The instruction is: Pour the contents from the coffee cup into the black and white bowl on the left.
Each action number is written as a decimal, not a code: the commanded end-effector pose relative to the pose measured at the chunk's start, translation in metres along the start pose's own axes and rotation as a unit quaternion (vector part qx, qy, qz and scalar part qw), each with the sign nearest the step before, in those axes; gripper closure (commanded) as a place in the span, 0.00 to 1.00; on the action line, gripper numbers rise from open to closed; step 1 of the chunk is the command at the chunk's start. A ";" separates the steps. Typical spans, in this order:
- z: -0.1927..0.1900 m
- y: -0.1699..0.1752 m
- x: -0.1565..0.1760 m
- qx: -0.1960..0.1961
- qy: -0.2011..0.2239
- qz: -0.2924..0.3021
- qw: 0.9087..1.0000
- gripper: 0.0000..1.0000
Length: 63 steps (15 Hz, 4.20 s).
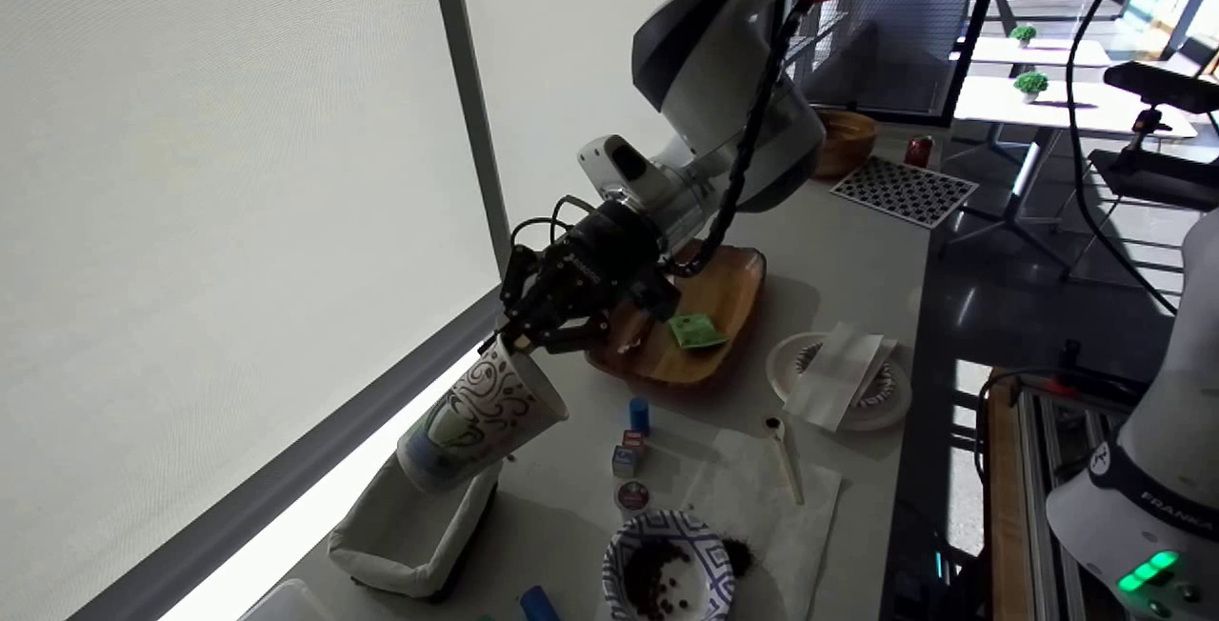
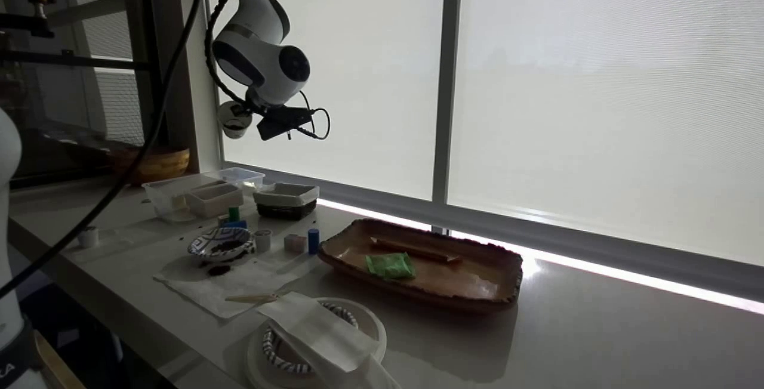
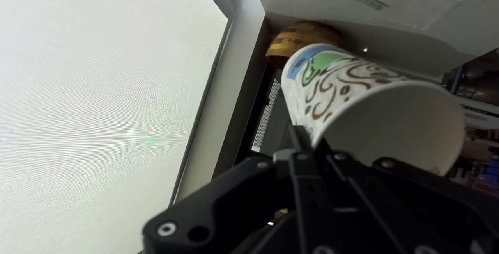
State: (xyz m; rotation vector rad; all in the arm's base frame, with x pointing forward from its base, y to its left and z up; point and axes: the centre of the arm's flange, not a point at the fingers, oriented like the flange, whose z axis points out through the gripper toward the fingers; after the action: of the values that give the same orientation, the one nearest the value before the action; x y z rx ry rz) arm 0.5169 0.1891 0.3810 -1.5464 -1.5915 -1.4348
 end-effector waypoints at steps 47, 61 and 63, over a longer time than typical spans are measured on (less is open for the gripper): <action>0.005 -0.044 -0.049 0.078 0.393 0.006 0.916 0.99; -0.001 -0.029 -0.034 0.078 0.390 0.000 0.917 0.99; 0.000 -0.030 -0.034 0.079 0.389 0.001 0.918 0.99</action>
State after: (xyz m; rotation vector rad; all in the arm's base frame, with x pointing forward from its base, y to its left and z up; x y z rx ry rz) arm 0.5176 0.1764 0.3707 -0.7208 -1.1251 -1.5714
